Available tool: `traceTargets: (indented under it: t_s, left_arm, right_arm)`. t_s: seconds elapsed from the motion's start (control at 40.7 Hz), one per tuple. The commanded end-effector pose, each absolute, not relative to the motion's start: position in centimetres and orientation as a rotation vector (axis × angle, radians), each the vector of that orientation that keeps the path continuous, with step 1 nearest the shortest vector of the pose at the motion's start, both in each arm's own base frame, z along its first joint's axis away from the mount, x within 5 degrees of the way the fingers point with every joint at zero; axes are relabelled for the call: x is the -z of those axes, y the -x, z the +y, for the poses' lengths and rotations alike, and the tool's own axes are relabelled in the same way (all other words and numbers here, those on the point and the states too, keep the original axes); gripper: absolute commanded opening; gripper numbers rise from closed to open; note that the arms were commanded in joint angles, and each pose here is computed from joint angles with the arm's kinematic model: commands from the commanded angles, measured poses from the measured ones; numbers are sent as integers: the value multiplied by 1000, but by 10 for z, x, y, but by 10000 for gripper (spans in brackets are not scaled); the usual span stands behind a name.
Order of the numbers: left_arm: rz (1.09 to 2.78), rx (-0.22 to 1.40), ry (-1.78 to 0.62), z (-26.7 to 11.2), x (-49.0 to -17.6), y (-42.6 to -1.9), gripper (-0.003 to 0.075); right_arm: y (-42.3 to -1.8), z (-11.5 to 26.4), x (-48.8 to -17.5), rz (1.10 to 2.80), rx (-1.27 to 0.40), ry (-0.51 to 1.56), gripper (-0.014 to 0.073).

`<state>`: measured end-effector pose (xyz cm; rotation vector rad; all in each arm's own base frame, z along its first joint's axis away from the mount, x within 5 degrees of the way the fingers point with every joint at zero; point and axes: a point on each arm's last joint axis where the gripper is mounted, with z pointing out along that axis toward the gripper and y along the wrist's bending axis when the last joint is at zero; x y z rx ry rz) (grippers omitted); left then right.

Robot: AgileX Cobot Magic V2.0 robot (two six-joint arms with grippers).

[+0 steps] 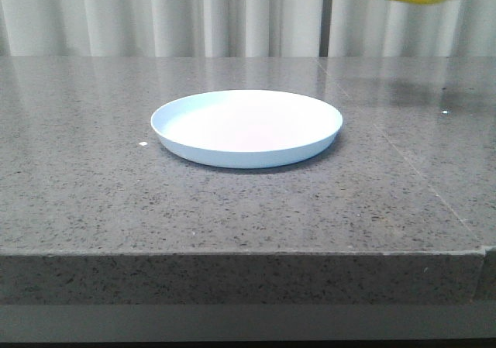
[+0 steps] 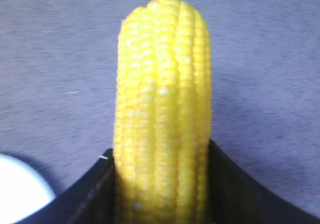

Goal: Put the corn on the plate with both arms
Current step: 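Lift the corn and carry it over the plate with the right gripper, then lower the corn onto the plate and open the right gripper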

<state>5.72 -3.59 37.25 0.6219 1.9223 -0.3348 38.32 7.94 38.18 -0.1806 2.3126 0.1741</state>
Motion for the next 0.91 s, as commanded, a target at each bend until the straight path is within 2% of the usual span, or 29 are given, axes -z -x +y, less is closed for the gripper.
traceTargets:
  t_s: [0.0,0.197,0.418,0.516,0.614,0.884]
  left_arm:
    - [1832,369,-594,-38,-386,-59,494]
    - [1832,369,-594,-38,-386,-59,494]
    - [1832,369,-594,-38,-386,-59,494]
    - [1832,369,-594,-38,-386,-59,494]
    - [1832,369,-594,-38,-386,-59,494]
    - [1832,369,-594,-38,-386,-59,494]
  right_arm:
    - [-346,95,-426,2155,-264,222,258]
    - [-303,129,-412,2094,-399,312,258]
    - [-281,172,-370,2145,-479,458,258]
    - [-284,188,-355,2174,-508,474,258]
    - [-296,200,-341,2175,-568,400,258]
    - [-324,214,-309,2160,-572,331,259]
